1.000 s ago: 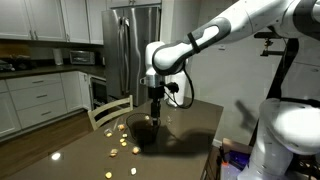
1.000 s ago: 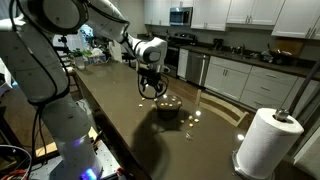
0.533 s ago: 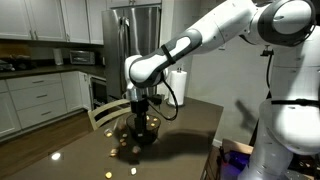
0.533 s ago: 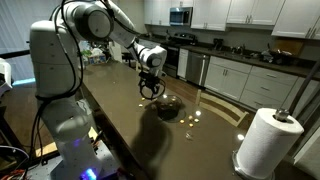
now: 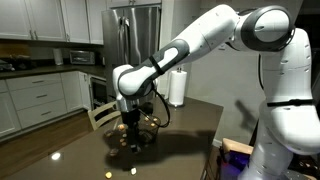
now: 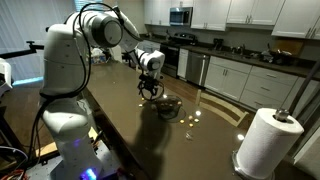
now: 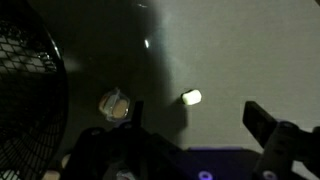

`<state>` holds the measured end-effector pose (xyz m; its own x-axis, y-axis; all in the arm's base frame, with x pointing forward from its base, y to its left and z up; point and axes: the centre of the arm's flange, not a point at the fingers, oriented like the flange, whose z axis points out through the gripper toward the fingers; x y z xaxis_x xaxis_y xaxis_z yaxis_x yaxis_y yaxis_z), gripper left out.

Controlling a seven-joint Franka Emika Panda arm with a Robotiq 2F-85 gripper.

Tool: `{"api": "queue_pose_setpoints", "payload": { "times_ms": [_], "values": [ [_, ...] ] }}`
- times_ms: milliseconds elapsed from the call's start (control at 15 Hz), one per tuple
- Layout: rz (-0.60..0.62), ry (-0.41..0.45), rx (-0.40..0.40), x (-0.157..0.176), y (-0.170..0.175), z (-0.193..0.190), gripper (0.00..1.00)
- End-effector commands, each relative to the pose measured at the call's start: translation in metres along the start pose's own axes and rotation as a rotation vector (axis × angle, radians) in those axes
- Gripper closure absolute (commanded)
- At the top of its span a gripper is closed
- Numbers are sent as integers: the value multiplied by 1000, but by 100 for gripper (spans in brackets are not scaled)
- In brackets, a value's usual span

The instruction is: Get a sweet from the table and put it in the black basket

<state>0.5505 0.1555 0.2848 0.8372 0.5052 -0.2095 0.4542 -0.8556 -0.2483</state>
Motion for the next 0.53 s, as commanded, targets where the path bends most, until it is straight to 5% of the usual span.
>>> {"api": "queue_pose_setpoints", "payload": {
  "times_ms": [0, 267, 333, 467],
  "values": [
    [-20, 23, -103, 2, -7, 9, 0],
    [-49, 48, -241, -5, -11, 20, 0],
    [-57, 34, -179, 6, -6, 15, 0],
    [-62, 33, -204, 4, -8, 22, 0]
  ]
}}
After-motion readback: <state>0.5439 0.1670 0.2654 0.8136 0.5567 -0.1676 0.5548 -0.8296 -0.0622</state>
